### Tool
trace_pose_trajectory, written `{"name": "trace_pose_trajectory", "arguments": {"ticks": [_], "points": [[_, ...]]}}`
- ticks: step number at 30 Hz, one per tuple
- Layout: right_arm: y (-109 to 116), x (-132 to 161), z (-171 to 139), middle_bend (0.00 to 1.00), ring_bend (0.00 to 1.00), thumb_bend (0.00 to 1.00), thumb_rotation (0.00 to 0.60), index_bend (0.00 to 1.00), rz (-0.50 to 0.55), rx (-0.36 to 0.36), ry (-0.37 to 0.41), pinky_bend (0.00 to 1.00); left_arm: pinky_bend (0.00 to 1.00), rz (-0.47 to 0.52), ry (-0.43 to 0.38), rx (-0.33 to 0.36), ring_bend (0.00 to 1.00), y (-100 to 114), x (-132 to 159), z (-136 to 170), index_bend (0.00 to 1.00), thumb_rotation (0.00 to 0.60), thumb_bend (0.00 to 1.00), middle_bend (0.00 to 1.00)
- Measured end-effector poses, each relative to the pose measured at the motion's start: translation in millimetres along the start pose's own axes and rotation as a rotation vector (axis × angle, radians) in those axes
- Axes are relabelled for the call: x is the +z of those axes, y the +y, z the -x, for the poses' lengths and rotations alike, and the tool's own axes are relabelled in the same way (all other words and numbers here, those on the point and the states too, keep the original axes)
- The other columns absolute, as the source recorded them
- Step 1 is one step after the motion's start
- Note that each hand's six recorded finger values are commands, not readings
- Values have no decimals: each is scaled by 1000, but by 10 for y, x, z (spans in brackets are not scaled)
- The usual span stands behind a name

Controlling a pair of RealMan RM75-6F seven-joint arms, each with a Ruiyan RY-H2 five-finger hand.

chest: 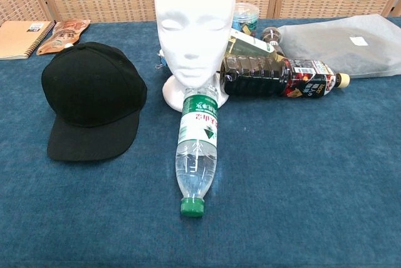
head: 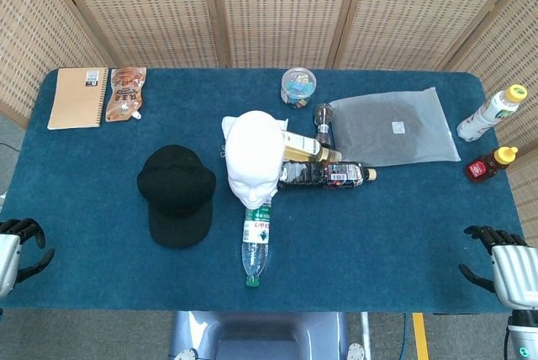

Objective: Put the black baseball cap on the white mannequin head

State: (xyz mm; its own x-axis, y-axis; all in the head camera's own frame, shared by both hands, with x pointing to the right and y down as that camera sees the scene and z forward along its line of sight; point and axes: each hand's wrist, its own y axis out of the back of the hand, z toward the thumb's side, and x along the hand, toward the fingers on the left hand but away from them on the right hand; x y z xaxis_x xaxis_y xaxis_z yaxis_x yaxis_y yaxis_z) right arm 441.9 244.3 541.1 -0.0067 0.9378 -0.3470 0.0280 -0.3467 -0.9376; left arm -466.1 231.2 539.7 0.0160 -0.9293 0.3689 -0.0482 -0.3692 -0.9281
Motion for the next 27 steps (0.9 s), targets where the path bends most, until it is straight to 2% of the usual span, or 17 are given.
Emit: {"name": "trace_pose_trajectory", "arguments": {"ticks": [4,8,14,18,22,27], "points": [[-3,11,2,419,442,158,600,355,-1,1,4,440,417,-1,-10,-3,405,-15,28,-32,630,600,212,499],[-11,19,1,419,442,157,600,356,0,4,7,440,475,-1,-31,-1,415,-20,83,-75,630,600,205,500],[-20,36,-12,418,442,158,600,355,-1,7,15,445,556,-17,-85,0,463,-53,228,-214,630,600,118,544],[-23,41,-17,419,442,158,600,355,-2,9,19,444,616,-48,-140,-19,508,-119,405,-362,661,600,107,606],[-32,46,-17,419,442,158,600,355,-2,11,21,445,660,-39,-179,-14,561,-148,566,-465,720,600,107,676],[-65,82,13,418,442,159,600,355,-6,26,40,445,668,-46,-228,-44,570,-290,804,-594,730,600,107,689]]}}
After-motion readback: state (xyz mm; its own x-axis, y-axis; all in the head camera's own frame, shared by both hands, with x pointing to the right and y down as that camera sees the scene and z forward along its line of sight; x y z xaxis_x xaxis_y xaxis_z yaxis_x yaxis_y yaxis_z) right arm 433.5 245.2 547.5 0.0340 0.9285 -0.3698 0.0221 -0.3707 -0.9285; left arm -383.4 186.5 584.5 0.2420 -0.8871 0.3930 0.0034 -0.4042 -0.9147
